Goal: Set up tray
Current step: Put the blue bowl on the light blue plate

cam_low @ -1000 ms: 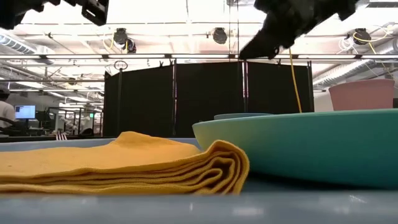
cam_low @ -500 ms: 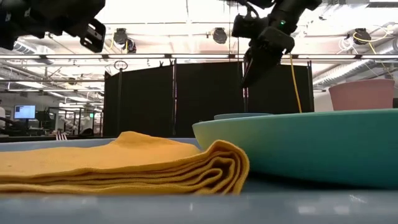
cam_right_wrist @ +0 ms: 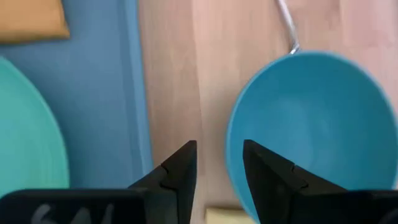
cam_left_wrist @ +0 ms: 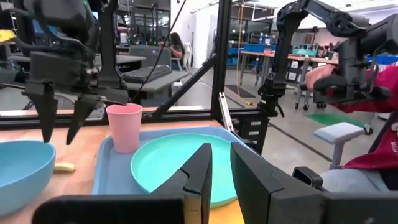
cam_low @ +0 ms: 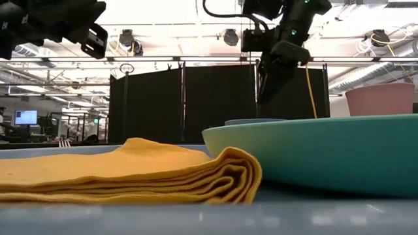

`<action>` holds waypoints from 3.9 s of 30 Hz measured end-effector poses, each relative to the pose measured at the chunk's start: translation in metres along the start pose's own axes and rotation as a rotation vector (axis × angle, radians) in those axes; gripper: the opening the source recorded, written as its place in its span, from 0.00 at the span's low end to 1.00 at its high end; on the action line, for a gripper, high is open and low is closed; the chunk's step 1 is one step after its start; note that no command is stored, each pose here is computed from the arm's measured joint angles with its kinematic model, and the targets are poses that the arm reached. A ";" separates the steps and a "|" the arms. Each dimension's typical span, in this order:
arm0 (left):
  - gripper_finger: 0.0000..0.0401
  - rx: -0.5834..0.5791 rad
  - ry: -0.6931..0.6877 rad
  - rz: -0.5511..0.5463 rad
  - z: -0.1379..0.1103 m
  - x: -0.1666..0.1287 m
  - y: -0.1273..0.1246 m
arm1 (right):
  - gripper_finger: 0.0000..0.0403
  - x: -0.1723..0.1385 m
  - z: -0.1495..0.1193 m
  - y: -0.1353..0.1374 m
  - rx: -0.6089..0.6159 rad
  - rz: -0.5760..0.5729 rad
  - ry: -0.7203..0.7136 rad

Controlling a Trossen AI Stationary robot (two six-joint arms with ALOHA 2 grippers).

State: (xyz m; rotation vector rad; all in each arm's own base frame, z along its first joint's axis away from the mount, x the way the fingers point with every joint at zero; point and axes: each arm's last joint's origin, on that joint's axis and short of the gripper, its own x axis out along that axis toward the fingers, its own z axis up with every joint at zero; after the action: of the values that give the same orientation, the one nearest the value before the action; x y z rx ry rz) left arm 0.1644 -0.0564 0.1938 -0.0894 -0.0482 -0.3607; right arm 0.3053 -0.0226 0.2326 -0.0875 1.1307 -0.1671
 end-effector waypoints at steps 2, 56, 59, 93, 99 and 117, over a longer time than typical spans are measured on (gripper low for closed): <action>0.16 0.000 0.000 0.000 0.000 0.000 0.000 | 0.32 0.003 0.000 0.000 0.002 0.000 0.006; 0.16 -0.007 0.010 0.010 -0.001 0.000 0.000 | 0.01 0.040 -0.017 -0.018 0.045 -0.071 0.067; 0.16 -0.007 0.010 0.011 -0.001 0.000 0.000 | 0.01 0.039 -0.016 -0.015 0.028 -0.082 0.063; 0.16 -0.011 0.010 0.045 -0.001 0.000 0.001 | 0.00 -0.065 0.014 0.092 -0.041 0.150 -0.176; 0.16 -0.012 0.019 0.046 -0.002 0.000 0.001 | 0.00 -0.062 0.018 0.120 -0.070 0.174 -0.113; 0.16 -0.017 0.032 0.058 -0.003 0.000 0.002 | 0.00 -0.050 -0.004 0.184 -0.016 0.269 0.014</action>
State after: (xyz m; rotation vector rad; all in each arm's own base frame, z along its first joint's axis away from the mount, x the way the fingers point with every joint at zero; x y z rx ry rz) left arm 0.1653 -0.0550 0.1906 -0.1014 -0.0114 -0.3043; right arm 0.2975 0.1677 0.2474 0.0522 1.1459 0.0814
